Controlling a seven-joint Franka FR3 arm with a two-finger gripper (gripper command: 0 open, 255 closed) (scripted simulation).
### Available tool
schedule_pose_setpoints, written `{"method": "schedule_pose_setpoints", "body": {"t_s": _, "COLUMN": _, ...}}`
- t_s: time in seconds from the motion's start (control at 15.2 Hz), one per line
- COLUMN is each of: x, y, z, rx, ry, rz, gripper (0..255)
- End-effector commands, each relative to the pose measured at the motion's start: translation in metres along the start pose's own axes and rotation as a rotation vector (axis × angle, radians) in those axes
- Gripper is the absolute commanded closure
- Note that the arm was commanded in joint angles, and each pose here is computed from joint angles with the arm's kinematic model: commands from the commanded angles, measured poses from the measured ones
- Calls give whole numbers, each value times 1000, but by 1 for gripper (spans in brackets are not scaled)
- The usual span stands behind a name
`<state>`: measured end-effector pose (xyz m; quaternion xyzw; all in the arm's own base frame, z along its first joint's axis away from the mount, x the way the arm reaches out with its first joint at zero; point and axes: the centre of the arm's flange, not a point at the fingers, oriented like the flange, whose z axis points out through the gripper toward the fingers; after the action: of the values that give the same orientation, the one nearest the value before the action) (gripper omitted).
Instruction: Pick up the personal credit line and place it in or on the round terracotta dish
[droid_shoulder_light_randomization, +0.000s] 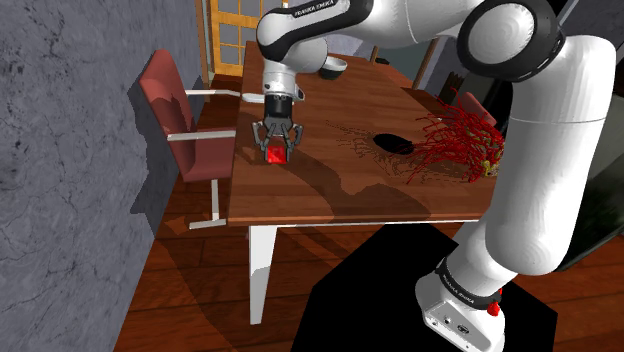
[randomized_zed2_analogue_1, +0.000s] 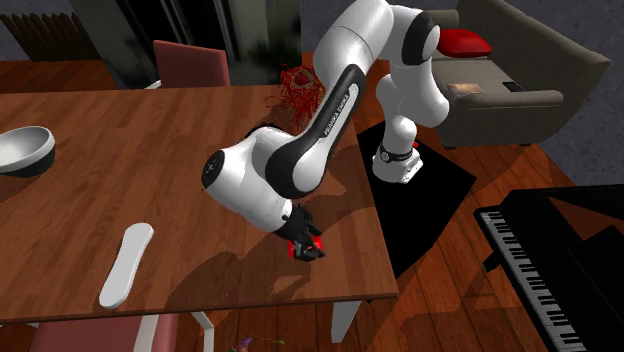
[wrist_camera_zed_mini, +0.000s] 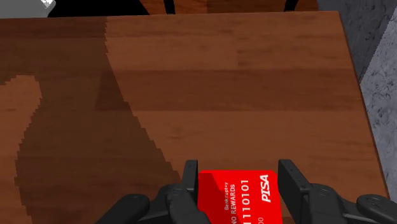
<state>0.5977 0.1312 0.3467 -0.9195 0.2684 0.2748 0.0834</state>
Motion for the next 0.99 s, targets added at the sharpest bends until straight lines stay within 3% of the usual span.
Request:
{"method": "schedule_pose_setpoints", "body": {"t_s": 0.0, "x": -5, "y": 1, "z": -9, "rx": 0, "ry": 0, "rz": 0, "gripper": 255}}
{"method": "schedule_pose_setpoints", "body": {"t_s": 0.73, "x": -35, "y": 1, "z": -54, "rx": 0, "ry": 0, "rz": 0, "gripper": 255}}
{"method": "schedule_pose_setpoints", "body": {"t_s": 0.92, "x": -28, "y": 39, "z": -60, "rx": 0, "ry": 0, "rz": 0, "gripper": 255}}
